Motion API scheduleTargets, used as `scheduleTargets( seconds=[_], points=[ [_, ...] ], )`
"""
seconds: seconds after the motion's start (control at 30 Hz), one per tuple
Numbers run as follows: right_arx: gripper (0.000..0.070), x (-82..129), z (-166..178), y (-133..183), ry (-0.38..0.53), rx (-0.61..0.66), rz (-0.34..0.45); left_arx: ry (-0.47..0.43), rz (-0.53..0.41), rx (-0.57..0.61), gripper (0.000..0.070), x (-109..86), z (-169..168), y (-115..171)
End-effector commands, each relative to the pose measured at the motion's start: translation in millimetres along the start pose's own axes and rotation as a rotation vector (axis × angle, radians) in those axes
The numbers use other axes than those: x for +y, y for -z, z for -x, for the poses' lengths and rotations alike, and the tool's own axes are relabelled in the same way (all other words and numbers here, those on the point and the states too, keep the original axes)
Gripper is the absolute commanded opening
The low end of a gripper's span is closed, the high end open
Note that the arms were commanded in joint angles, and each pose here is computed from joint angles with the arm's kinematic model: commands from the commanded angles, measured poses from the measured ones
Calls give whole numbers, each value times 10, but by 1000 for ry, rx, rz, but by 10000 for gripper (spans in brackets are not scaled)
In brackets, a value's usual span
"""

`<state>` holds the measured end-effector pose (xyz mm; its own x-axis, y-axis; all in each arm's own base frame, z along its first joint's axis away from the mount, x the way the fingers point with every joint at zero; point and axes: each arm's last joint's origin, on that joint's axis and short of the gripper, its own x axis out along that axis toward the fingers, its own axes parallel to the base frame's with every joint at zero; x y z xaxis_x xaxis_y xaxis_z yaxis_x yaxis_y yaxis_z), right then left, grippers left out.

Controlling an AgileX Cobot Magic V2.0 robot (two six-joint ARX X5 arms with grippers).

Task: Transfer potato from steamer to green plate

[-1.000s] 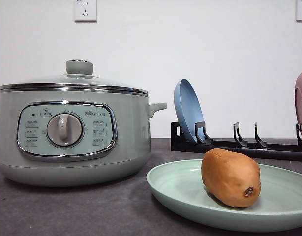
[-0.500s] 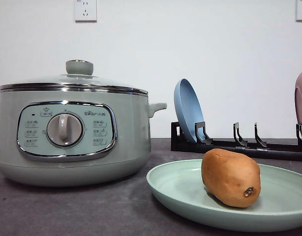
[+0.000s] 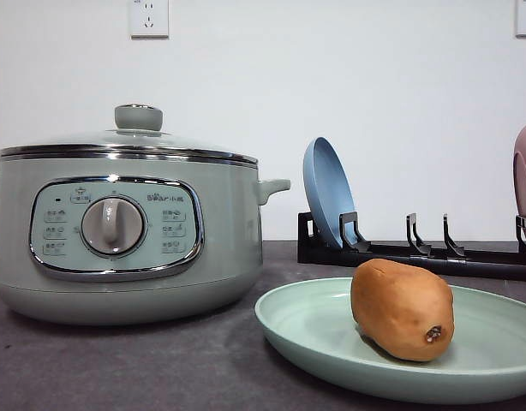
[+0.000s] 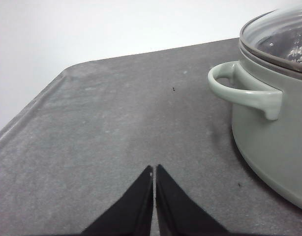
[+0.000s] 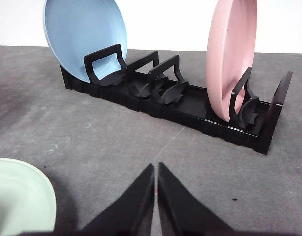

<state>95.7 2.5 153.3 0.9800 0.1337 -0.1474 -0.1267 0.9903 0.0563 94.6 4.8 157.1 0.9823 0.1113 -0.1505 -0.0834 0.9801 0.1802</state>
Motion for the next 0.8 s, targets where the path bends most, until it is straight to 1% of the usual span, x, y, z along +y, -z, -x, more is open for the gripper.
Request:
scheduleTargets(
  seconds=[0.0,0.77],
  points=[
    [0,-2,-3,11,0,-1,-11,1,1,26,0,-10,-17,65],
    [0,-2,-3,11,0,-1,-11,1,1,26,0,-10,-16,64]
  ],
)
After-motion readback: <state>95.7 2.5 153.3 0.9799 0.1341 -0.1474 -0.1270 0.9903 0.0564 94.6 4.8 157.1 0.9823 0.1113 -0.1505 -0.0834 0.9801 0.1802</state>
